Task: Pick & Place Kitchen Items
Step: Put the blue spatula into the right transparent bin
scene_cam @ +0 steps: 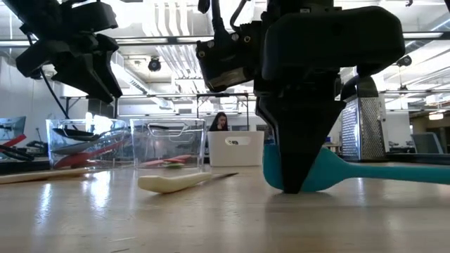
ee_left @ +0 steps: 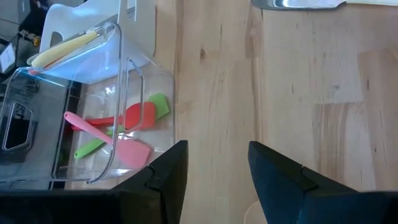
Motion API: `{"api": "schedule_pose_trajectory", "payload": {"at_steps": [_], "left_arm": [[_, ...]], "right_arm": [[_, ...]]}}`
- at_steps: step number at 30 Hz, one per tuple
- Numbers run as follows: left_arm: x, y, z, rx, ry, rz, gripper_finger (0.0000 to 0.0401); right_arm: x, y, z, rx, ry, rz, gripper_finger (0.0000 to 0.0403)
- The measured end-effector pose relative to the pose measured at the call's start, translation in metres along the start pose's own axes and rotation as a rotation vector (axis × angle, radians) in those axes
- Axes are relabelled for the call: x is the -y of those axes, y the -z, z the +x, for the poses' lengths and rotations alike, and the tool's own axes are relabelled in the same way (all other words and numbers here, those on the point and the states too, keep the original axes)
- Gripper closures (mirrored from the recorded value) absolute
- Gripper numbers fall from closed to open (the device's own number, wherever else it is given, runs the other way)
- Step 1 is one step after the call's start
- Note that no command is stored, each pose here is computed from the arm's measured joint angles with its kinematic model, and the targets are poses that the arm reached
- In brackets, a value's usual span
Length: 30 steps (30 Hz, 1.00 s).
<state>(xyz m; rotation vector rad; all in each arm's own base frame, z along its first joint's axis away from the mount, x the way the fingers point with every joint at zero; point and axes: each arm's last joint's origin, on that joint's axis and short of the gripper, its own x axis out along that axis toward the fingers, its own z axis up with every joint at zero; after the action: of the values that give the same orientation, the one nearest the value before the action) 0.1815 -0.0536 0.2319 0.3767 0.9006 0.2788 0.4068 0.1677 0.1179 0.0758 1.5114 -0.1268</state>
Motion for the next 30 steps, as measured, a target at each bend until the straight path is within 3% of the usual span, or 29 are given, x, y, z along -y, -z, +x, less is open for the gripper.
{"api": "schedule_pose_trajectory", "payload": {"at_steps": [8,14,23,30], "left_arm": [[0.0,-0.001,0.0,0.005,0.001,-0.023,0.023],[0.0,-0.002,0.0,0.022,0.005,-0.059,0.023],[0.005,-0.011,0.003,0.141,0.073,-0.084,0.023],[0.013,-0.023,0.009,0.38,0.168,-0.134,0.023]], "right_arm": [[0.001,0.0,-0.005,-0.001,-0.007,0.005,0.0389],[0.005,0.004,-0.034,0.021,-0.014,0.012,0.039],[0.016,0.011,-0.118,0.254,-0.077,0.045,0.039],[0.036,0.027,-0.199,0.591,-0.036,0.065,0.039]]}}
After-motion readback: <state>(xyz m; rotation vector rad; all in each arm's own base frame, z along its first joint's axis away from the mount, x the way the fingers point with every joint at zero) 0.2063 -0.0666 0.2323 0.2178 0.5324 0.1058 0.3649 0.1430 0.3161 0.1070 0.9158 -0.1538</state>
